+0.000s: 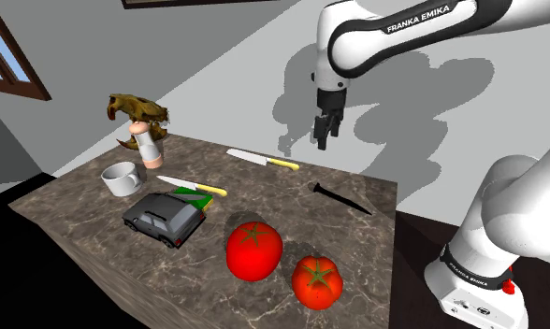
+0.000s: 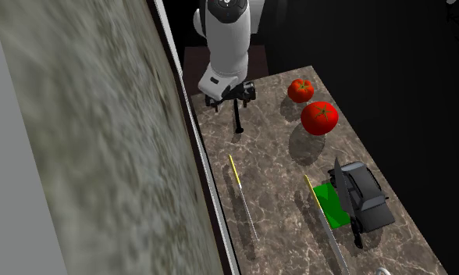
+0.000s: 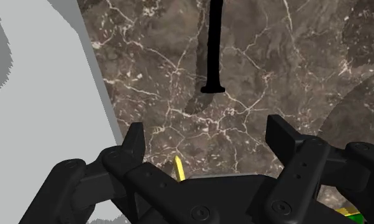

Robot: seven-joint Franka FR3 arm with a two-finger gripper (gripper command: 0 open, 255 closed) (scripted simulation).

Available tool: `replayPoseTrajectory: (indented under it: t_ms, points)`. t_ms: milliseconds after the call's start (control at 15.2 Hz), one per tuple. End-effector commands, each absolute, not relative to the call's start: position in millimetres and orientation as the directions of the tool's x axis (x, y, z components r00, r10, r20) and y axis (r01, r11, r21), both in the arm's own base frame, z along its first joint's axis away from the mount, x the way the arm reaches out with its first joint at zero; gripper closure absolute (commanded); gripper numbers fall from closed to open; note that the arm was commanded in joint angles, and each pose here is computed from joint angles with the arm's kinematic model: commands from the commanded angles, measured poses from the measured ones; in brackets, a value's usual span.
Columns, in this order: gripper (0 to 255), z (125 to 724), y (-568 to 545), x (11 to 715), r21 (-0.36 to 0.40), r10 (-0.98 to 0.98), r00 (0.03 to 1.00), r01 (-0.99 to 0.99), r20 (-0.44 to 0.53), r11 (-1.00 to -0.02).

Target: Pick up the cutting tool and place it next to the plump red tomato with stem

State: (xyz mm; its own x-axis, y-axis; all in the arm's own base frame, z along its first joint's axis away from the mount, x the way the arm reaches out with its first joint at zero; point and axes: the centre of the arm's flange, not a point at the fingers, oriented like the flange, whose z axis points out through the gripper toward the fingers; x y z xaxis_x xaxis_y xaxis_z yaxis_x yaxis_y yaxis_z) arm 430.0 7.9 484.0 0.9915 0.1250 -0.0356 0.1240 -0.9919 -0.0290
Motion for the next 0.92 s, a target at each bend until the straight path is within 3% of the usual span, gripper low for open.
replayPoseTrajectory:
  t_ms: [0, 858]
  points:
    - [0, 471.3, 10.1, 450.9, -0.024, 0.138, 0.990, 0.138, -0.021, -0.990]
    - [0, 401.8, 30.8, 594.1, 0.010, 0.222, 0.973, 0.221, 0.057, -0.975]
